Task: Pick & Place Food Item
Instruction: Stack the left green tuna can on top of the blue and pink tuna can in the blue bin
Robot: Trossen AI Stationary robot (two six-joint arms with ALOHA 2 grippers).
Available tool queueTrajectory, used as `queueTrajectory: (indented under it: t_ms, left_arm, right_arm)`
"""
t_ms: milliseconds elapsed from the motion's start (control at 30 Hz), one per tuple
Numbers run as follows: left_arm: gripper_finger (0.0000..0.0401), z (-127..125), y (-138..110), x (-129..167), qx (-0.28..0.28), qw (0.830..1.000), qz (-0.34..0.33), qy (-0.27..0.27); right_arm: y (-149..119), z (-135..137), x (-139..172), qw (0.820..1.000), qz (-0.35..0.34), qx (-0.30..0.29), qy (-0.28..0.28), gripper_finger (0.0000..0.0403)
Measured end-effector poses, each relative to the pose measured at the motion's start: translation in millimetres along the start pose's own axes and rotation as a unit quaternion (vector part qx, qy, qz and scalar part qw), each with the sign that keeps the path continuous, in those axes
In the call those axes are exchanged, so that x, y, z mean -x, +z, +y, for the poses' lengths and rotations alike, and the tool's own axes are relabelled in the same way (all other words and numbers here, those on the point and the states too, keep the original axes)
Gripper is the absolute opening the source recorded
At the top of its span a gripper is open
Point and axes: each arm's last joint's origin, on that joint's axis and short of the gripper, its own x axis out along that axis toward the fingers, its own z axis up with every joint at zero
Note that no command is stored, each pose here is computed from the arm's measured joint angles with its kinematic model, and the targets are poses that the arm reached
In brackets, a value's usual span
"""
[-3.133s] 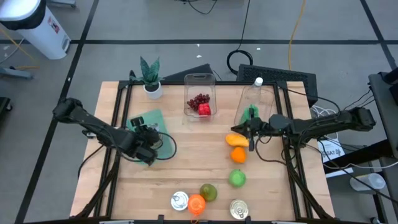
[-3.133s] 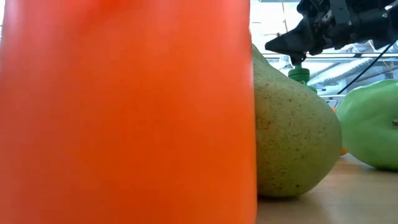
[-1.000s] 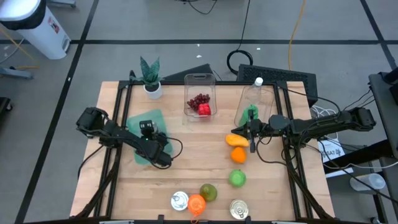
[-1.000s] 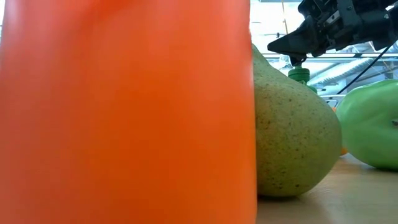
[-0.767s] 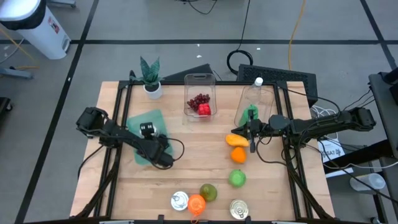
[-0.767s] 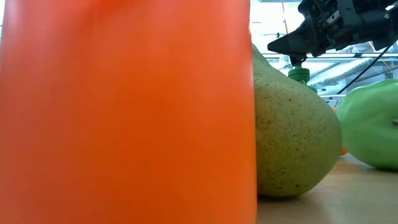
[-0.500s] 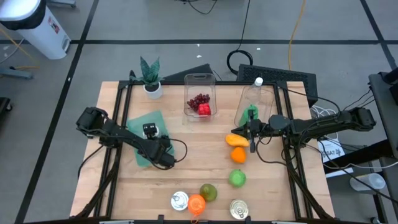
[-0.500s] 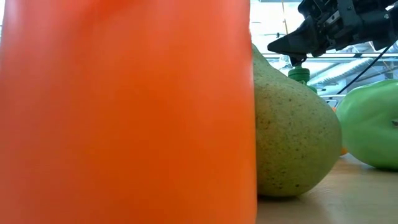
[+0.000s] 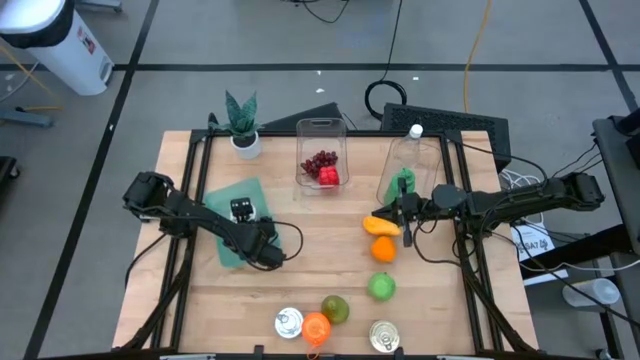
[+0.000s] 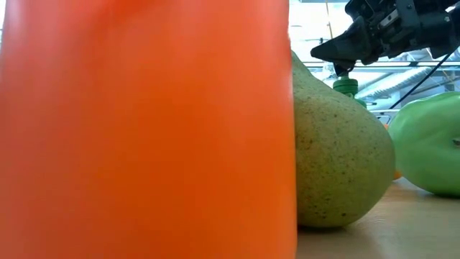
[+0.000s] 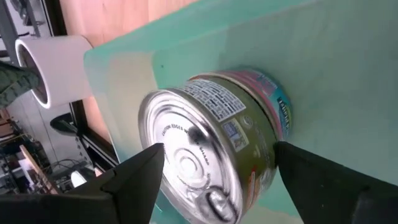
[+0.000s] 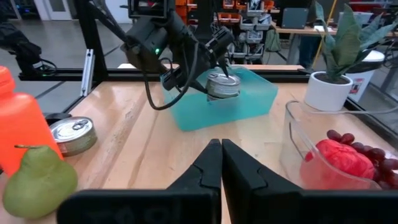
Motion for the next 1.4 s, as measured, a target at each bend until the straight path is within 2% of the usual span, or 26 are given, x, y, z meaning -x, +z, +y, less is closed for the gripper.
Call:
queueTrajectory:
  t_ms: [333, 467, 600, 700, 767, 900, 1133, 1400]
  left_arm:
    - [0.0316, 9.6, 9.7, 25.4, -0.009, 1.0, -0.016, -0.017]
    - [0.0293, 15.0, 8.5, 46.5, -0.006, 0.998, -0.055, -0.039]
    - [0.0219, 16.5, -3.8, 65.8, -0.04, 0.98, -0.136, -0.14]
    - [0.013, 18.3, -15.8, 73.0, -0.056, 0.958, -0.175, -0.22]
    - [0.0072, 17.8, -24.1, 69.9, -0.051, 0.952, -0.166, -0.25]
    - [0.0054, 10.1, -35.2, 53.2, -0.02, 0.962, -0.125, -0.24]
    - [0.0051, -7.5, -47.9, 21.1, -0.016, 0.972, -0.074, -0.224]
    - [0.0051, -1.7, -44.4, -1.9, 0.01, 0.977, -0.051, -0.206]
  right_arm:
    - [0.0, 0.1, 0.0, 1.0, 0.0, -0.012, 0.001, 0.0]
    - [-0.5, 0.1, 0.0, 1.0, 0.003, -0.013, 0.001, 0.0]
    - [-1.1, 0.1, 0.0, 1.0, 0.006, -0.013, 0.001, 0.0]
    - [-1.1, 0.1, 0.0, 1.0, 0.006, -0.012, 0.001, 0.0]
    - [-0.9, 0.1, 0.0, 1.0, 0.005, -0.012, 0.001, 0.0]
    - [-1.0, 0.1, 0.0, 1.0, 0.005, -0.011, 0.001, 0.0]
    - [-0.8, 0.0, 0.0, 1.0, 0.004, -0.009, 0.0, 0.0]
    - [-0.6, 0.0, 0.0, 1.0, 0.003, -0.009, 0.0, 0.0]
